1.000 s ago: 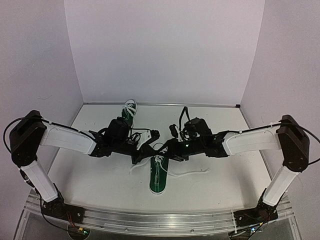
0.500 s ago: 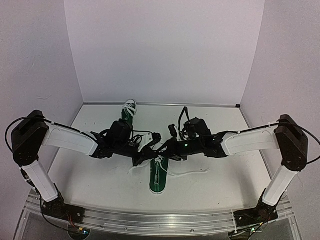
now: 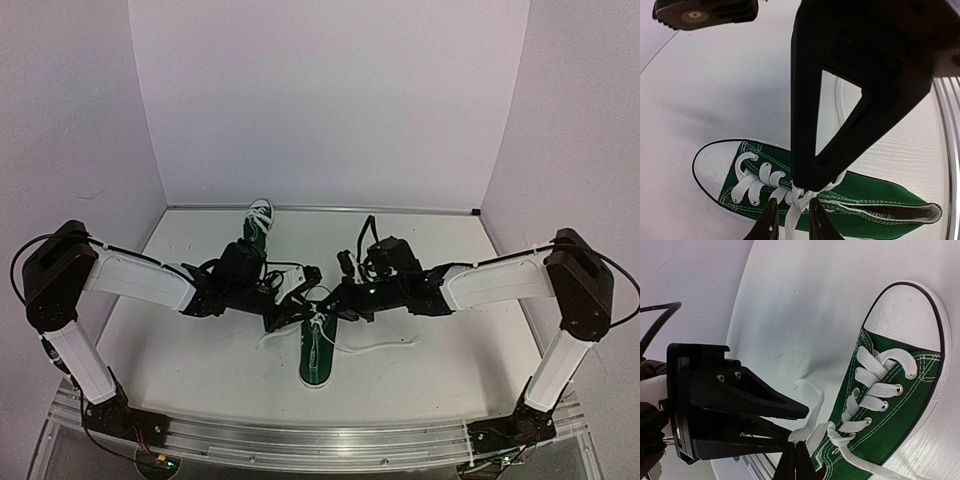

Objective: Tie the shoes

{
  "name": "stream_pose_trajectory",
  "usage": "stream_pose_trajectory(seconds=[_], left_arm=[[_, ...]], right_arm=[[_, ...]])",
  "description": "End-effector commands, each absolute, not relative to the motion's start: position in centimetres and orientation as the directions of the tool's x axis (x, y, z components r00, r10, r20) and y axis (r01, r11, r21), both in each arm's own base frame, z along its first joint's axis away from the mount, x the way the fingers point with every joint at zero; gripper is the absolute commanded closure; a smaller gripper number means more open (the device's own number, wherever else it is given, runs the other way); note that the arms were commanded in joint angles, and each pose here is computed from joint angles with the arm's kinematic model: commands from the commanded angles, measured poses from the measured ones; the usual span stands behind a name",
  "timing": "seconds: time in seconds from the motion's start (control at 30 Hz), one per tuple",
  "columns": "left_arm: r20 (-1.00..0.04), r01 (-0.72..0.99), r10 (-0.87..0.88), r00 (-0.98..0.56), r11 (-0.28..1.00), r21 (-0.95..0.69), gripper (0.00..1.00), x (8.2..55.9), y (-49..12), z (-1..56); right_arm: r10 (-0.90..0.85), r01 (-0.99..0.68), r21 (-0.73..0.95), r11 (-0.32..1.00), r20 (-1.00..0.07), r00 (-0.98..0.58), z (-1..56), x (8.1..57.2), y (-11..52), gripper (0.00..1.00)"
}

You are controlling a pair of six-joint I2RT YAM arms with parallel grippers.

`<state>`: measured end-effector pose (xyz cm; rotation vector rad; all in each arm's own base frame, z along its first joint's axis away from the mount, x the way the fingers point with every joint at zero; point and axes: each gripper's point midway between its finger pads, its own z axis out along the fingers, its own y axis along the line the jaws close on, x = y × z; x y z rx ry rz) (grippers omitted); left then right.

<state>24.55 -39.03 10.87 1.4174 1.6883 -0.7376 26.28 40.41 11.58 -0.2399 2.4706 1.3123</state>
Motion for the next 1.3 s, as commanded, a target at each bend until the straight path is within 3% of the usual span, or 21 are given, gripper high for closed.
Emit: stream_pose_trajectory(seconds=[0.0,0.17,0.4,0.5,0.6,0.77,1.0,1.27], left_arm=[[-0.849,0.972,0.527,-0.042,0.218,0.087,0.78,24.9,-38.9,11.5],[-0.846,0.974,0.531,-0.047,0.213,0.079,0.81,25.1,-39.2,11.1],[-0.845,0.979,0.532,-0.05,0.195,0.064,0.97,25.1,-39.7,10.8],[-0.846,0.98,0.53,-0.052,0.19,0.059,0.99,25.1,-39.9,10.8],[-0.844,0.979,0.534,-0.057,0.198,0.059,0.96,25.3,-40.0,10.7],[-0.838,0.977,0.542,-0.069,0.208,0.054,0.81,25.6,-40.1,10.3],[-0.837,0.976,0.544,-0.063,0.209,0.062,1.0,25.6,-40.0,10.4],[-0.86,0.975,0.51,-0.04,0.206,0.077,1.0,25.4,-40.1,12.5]], right_arm=[[0.032,-0.324,0.777,0.54,-0.403,-0.914,13.2,26.9,40.2,1.0],[0.031,-0.323,0.778,0.538,-0.401,-0.915,13.2,26.8,40.2,1.0],[0.034,-0.323,0.78,0.537,-0.402,-0.915,13.3,26.8,40.1,1.0],[0.033,-0.323,0.78,0.536,-0.402,-0.915,13.4,26.9,40.1,1.0],[0.033,-0.325,0.781,0.534,-0.403,-0.915,13.4,26.9,40.2,1.0],[0.032,-0.324,0.781,0.533,-0.402,-0.915,13.4,26.9,40.2,1.0],[0.031,-0.321,0.781,0.535,-0.398,-0.917,13.2,26.8,40.1,1.0],[0.033,-0.297,0.789,0.538,-0.372,-0.928,12.5,27.0,40.4,0.81]])
